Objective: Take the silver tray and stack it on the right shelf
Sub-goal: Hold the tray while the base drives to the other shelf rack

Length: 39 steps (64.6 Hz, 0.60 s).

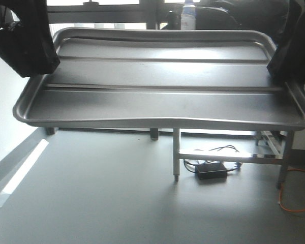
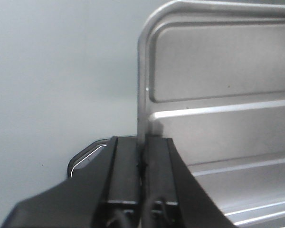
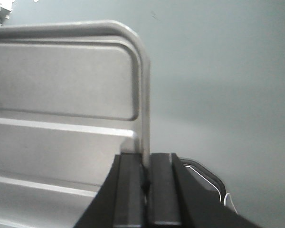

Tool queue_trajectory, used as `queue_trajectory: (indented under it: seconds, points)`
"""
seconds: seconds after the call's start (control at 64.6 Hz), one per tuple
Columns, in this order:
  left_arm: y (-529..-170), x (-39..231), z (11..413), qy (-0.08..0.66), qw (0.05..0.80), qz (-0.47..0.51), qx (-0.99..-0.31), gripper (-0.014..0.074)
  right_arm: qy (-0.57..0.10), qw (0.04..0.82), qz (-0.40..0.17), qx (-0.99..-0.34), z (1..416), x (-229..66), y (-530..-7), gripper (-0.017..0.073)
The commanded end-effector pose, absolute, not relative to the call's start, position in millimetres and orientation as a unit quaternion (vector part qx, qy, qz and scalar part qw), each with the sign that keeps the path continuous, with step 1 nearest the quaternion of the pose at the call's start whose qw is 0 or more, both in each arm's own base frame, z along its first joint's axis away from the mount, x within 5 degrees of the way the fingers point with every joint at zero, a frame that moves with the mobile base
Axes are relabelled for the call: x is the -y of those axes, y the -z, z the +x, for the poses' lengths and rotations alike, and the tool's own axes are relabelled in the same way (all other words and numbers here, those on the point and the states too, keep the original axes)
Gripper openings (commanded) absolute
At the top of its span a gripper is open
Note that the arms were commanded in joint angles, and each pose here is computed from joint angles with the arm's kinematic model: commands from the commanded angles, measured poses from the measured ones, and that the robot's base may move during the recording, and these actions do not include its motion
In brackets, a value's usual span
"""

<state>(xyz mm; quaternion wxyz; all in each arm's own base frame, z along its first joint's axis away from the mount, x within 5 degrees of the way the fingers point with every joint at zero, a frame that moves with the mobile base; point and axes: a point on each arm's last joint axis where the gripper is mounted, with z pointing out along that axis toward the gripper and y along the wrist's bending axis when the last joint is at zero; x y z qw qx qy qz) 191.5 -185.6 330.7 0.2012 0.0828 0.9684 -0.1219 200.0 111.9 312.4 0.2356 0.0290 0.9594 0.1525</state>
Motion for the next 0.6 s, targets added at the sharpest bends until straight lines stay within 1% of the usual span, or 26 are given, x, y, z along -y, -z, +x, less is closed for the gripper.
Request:
queue_trajectory:
  seconds: [0.0,0.588]
  points:
    - [-347.8,188.2,187.2,0.158,0.231,0.088,-0.956,-0.0094,-0.19,0.285,0.03,-0.939,200.9,-113.9,-332.2,0.0057]
    - [-347.8,188.0,187.4,0.157,0.232,0.089,-0.956,-0.0094,-0.19,0.285,0.03,-0.939,200.9,-113.9,-332.2,0.0057]
